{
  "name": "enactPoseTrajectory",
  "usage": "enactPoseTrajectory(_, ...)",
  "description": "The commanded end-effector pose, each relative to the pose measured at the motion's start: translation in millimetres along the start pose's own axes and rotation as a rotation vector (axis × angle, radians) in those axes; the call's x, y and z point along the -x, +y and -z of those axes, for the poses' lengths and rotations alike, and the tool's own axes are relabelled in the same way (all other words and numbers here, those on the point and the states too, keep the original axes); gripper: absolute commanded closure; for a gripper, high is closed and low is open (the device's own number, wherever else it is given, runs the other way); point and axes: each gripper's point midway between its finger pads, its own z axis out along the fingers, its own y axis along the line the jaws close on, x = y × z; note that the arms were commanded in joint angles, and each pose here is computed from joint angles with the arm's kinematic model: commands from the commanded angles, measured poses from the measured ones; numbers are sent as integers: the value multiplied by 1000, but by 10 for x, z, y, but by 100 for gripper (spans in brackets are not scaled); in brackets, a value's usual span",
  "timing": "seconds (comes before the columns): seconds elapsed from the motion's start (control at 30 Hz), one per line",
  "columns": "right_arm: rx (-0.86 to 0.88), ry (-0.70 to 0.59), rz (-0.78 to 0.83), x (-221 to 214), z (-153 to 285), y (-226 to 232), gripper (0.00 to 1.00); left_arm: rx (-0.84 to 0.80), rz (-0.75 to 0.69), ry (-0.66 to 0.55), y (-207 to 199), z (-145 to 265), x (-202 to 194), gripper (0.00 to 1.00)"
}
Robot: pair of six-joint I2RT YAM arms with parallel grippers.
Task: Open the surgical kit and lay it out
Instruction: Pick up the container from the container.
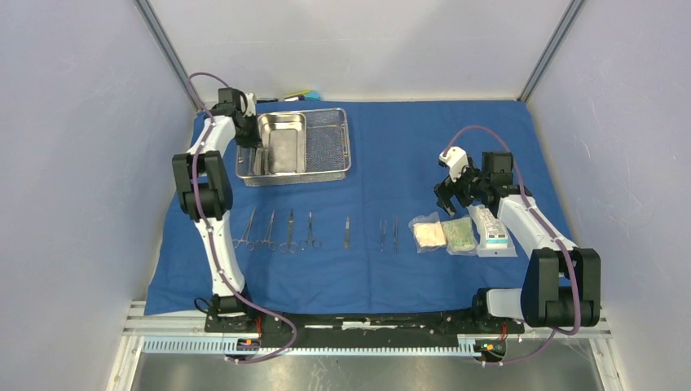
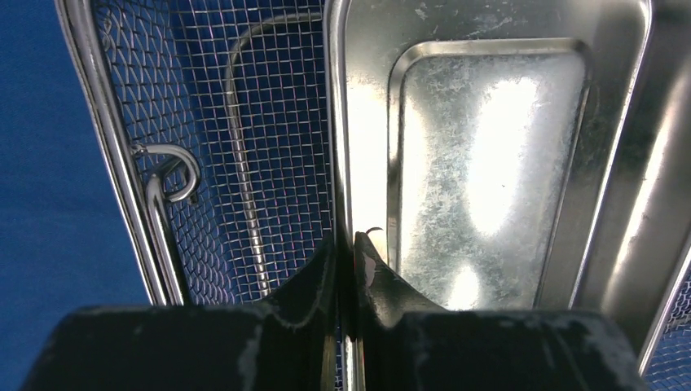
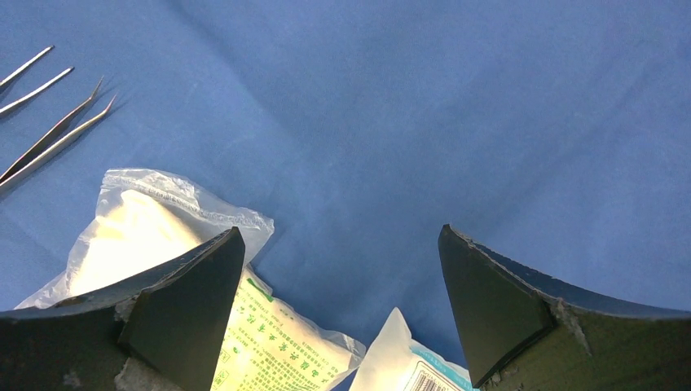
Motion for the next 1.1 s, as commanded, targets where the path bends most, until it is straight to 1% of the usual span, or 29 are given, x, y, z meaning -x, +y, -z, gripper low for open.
enactPoseTrajectory(0.0,-11,-34,8,82,-3,-44,3,-72,-17,-197,-236,380,491,98)
enactPoseTrajectory(0.17,-11,-29,6,65,-16,-47,3,-120,-33,-236,-327,424,513,98)
enactPoseTrajectory(0.33,-8,-31,5,76,-27,-52,3,-89,-25,-295,-278,472,582,98)
enactPoseTrajectory(0.5,-7,-31,5,81,-26,-54,3,-94,-14,-326,-289,473,741,98)
enactPoseTrajectory(0.8,-9,-29,5,75,-34,-63,3,-76,51,-327,-273,469,938,98)
enactPoseTrajectory(0.9,-5,-25,4,62,-44,-57,3,-74,56,-331,-274,487,981,98)
enactPoseTrajectory(1.07,-4,-21,3,49,-53,-58,3,-63,27,-324,-260,516,941,98)
